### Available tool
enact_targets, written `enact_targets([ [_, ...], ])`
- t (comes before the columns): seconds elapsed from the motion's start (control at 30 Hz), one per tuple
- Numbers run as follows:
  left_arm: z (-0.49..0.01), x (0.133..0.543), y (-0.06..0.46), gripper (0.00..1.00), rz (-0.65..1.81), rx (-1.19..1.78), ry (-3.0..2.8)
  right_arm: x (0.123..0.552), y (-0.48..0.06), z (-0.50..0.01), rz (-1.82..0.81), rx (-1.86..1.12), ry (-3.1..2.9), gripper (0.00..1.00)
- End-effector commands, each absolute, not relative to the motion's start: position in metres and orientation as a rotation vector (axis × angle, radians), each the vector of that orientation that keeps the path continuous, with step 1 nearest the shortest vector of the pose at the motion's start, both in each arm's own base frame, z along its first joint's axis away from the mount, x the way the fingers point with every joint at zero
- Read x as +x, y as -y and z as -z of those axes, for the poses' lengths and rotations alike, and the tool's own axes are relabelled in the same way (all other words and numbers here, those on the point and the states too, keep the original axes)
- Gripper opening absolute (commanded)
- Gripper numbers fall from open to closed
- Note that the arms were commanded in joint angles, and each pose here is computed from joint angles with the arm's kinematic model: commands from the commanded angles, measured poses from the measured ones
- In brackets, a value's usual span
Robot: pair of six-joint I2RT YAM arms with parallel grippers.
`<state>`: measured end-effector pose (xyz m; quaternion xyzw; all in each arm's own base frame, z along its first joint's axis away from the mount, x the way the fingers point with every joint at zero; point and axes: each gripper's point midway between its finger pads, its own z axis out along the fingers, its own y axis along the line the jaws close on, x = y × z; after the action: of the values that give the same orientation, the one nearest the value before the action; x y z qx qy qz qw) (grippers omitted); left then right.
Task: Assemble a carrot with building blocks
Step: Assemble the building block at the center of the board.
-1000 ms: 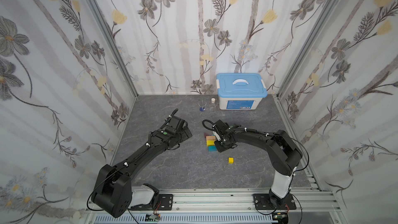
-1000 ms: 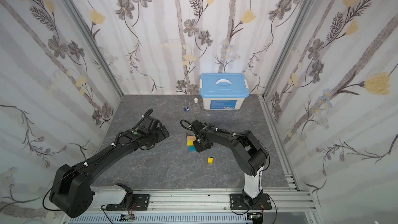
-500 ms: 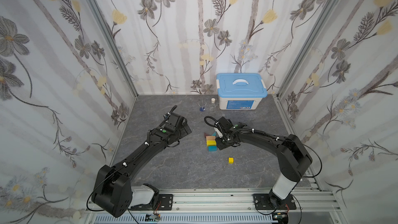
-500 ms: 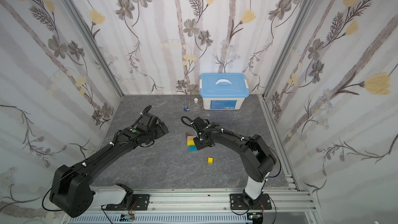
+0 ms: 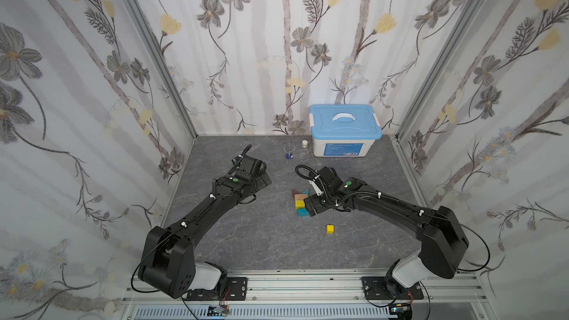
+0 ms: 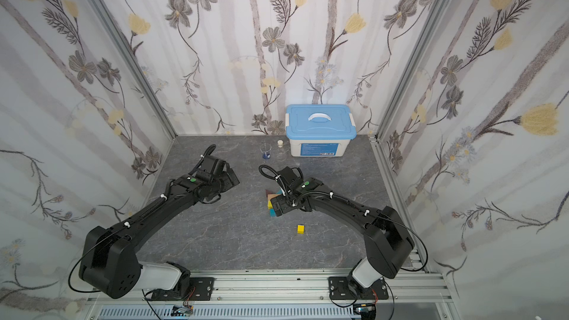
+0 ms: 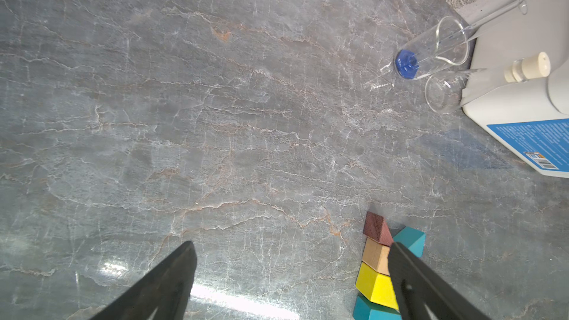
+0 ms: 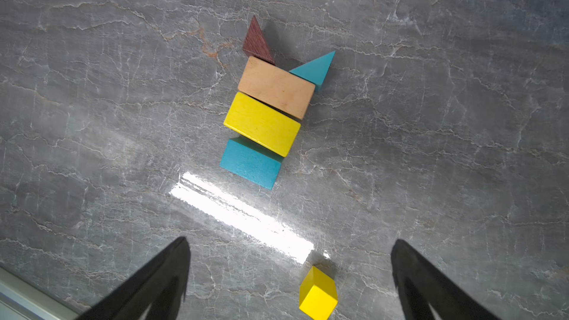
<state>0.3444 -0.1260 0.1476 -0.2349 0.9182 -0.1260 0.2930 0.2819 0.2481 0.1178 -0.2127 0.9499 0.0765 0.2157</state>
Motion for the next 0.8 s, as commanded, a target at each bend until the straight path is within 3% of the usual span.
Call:
enact_targets([
  [0.0, -0.160, 0.348, 0.124, 1.00, 0.339, -0.621, -2.397, 0.275, -0.249, -0.116, -0.189, -0.673, -2.624, 1.00],
  [0.77, -0.150, 0.324, 0.125, 1.00, 0.371, -0.588, -2.440, 0.227, -0.320, -0.070, -0.418, -0.935, -2.686, 1.00],
])
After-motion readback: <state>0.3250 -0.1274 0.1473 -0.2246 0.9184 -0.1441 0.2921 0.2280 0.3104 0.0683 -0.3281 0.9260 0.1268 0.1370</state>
